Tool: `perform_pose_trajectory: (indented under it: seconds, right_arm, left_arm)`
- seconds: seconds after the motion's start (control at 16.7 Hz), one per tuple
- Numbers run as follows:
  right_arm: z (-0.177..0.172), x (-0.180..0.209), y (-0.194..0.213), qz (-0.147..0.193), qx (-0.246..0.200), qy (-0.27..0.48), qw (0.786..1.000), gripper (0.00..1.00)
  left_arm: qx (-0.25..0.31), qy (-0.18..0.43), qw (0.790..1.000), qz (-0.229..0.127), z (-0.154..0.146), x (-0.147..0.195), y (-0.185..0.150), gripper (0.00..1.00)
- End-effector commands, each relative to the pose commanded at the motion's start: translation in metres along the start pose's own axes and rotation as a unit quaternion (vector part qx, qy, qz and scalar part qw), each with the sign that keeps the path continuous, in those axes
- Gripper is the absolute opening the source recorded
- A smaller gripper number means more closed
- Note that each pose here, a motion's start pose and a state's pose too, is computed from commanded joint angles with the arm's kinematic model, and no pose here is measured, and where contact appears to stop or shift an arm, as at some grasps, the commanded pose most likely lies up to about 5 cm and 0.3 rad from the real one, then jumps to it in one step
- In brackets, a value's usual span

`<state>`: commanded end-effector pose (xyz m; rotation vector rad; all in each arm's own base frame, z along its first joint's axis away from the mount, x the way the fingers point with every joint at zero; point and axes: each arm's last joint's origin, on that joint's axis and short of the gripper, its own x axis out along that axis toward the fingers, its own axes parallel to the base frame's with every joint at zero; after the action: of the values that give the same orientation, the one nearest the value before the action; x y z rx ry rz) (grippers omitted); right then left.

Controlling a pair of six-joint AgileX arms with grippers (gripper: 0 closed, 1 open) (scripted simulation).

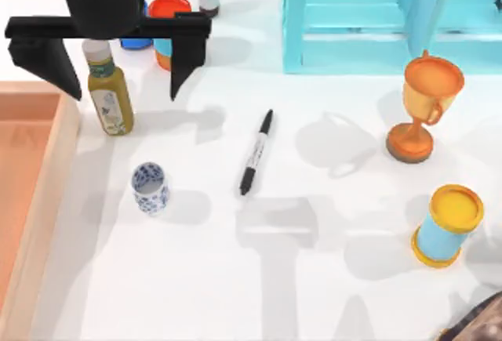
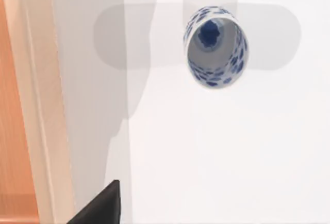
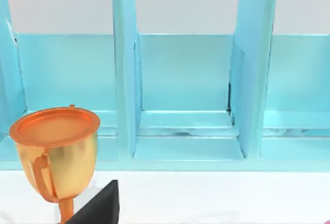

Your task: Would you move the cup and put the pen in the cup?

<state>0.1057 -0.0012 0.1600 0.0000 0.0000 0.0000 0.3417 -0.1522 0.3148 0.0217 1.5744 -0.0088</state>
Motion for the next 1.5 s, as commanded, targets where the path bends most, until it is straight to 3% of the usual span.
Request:
perform_pose_trajectory:
  seconds: [0.3, 0.6, 0.84, 1.26, 1.5]
  right_arm:
    - [0.0, 0.0, 0.0, 0.0, 0.0, 0.0, 1.0, 1.0]
    - [0.0, 0.0, 0.0, 0.0, 0.0, 0.0, 1.0, 1.0]
    - [0.0, 0.0, 0.0, 0.0, 0.0, 0.0, 1.0, 1.0]
    - [0.0, 0.0, 0.0, 0.0, 0.0, 0.0, 1.0, 1.0]
    - [0.0, 0.0, 0.0, 0.0, 0.0, 0.0, 1.0, 1.0]
  left_arm:
    - [0.019, -0.009, 1.0, 0.011, 0.013, 0.016, -0.021, 1.0]
    - [0.088, -0.029, 0.995, 0.049, 0.04, 0.084, -0.099, 1.0]
    - [0.132, -0.055, 0.987, 0.068, 0.043, 0.128, -0.149, 1.0]
    - [0.136, -0.058, 0.987, 0.069, 0.044, 0.136, -0.153, 1.0]
    - [0.137, -0.059, 0.986, 0.069, 0.05, 0.17, -0.151, 1.0]
